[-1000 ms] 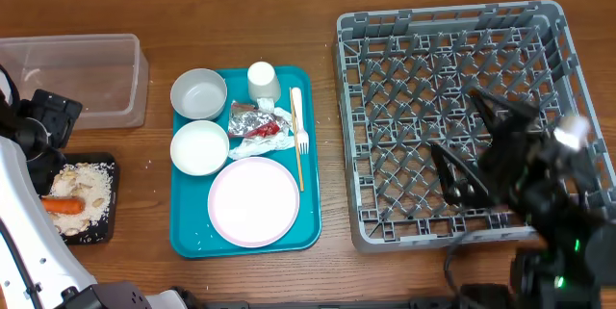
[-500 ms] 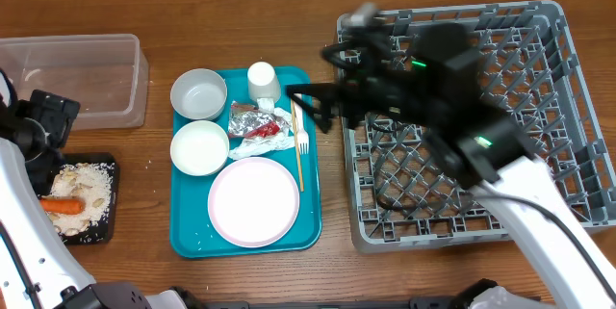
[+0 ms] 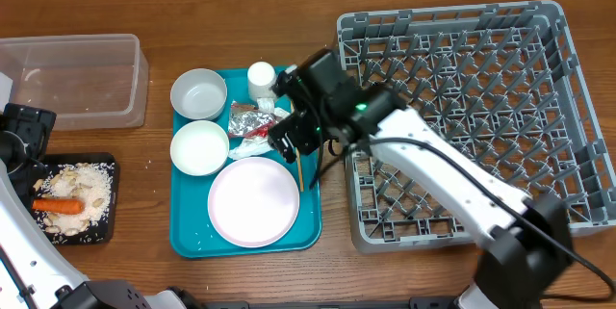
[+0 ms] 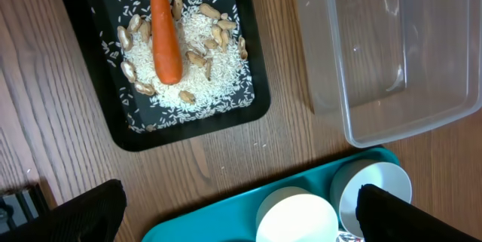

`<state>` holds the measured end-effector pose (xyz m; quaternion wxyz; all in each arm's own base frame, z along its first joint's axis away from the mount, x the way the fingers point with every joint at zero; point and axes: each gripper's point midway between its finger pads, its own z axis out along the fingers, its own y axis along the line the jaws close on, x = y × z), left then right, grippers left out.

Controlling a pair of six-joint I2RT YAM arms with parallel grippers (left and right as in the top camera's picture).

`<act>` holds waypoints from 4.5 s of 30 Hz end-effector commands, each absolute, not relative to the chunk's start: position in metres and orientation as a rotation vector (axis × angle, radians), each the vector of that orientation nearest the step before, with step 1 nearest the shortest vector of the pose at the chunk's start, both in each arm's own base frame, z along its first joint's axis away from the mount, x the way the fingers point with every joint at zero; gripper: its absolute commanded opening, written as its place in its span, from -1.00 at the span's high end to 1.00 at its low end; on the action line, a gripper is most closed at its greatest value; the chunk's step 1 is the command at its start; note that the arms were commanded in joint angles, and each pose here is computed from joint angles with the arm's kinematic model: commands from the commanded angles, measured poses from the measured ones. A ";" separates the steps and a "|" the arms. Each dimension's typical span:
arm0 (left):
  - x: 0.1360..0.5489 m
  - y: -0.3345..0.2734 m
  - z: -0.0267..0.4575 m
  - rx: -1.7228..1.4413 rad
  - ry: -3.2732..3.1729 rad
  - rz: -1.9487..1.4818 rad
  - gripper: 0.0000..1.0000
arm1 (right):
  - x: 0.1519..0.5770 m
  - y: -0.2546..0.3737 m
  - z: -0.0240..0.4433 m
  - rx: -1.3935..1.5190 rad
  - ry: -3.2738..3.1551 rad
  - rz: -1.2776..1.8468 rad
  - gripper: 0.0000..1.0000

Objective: Sort waste into correct bins and load items into the dishwasher rack
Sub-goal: 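Reach the right gripper left from the dish rack to the white plate, then grasp the rim of the white plate with the right gripper, then lift the white plate and carry it right over the dish rack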

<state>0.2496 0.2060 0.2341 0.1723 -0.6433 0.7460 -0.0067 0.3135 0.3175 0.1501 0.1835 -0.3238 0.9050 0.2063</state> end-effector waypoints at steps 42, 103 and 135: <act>0.250 0.210 0.235 -1.834 2.107 -0.001 -1.00 | 0.269 0.349 0.023 -1.218 2.739 0.315 -0.05; 0.250 0.210 0.235 -1.834 2.106 -0.001 -1.00 | 0.266 0.335 0.068 -1.141 2.847 0.296 0.92; 0.250 0.210 0.235 -1.834 2.106 -0.001 -1.00 | 0.456 -0.006 0.267 0.194 2.474 -0.243 0.92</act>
